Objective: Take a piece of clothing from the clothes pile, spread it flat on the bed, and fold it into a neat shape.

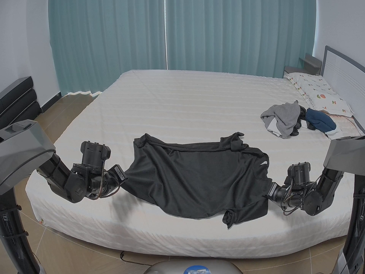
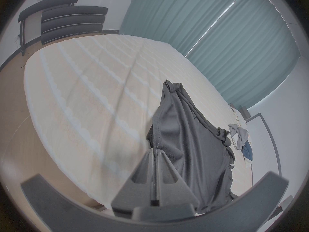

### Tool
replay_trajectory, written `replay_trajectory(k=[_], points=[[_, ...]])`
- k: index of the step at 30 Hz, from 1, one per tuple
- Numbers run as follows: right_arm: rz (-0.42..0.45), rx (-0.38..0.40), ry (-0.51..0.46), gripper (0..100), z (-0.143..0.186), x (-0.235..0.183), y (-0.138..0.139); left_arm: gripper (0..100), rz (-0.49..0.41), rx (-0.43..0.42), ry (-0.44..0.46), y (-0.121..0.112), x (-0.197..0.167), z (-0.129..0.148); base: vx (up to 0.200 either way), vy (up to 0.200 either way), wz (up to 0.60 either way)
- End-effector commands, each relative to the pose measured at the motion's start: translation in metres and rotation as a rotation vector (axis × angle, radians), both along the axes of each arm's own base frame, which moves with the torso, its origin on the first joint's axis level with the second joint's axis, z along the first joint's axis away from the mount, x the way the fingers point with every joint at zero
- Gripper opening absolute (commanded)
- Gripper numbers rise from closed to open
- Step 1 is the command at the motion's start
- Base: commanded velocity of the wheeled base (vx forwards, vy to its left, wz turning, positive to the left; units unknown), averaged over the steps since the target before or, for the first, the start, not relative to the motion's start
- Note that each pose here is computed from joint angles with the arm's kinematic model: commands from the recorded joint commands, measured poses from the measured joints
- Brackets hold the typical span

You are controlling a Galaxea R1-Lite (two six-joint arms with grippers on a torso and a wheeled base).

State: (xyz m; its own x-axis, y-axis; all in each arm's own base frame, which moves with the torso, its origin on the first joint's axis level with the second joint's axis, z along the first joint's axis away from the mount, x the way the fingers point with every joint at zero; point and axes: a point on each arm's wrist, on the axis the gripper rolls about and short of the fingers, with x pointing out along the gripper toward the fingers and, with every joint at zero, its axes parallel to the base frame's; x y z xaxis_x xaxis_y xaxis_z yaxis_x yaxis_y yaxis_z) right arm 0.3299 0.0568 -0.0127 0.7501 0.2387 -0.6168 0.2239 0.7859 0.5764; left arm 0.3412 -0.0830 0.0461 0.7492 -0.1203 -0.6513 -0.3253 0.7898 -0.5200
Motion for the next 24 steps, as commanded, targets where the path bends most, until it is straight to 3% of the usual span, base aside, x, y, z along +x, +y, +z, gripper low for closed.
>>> replay_trajectory(k=[1,11,18,24], points=[[-0.006,0.018,-0.073,0,0.018,0.018,0.003,0,0.046,0.002,-0.035,0.008,0.010,0.002,0.000,0.000,0.00],[-0.019,0.032,-0.085,0,0.036,0.069,0.011,0,0.110,-0.013,-0.111,0.023,0.022,0.006,0.000,0.000,0.00],[-0.025,0.040,-0.044,0,0.037,0.112,0.022,0,0.206,0.010,-0.155,0.032,0.038,-0.012,0.000,0.000,0.00],[-0.042,0.055,-0.043,0,0.036,0.133,0.026,0,0.223,0.014,-0.156,0.036,0.043,-0.018,0.000,0.000,0.00]])
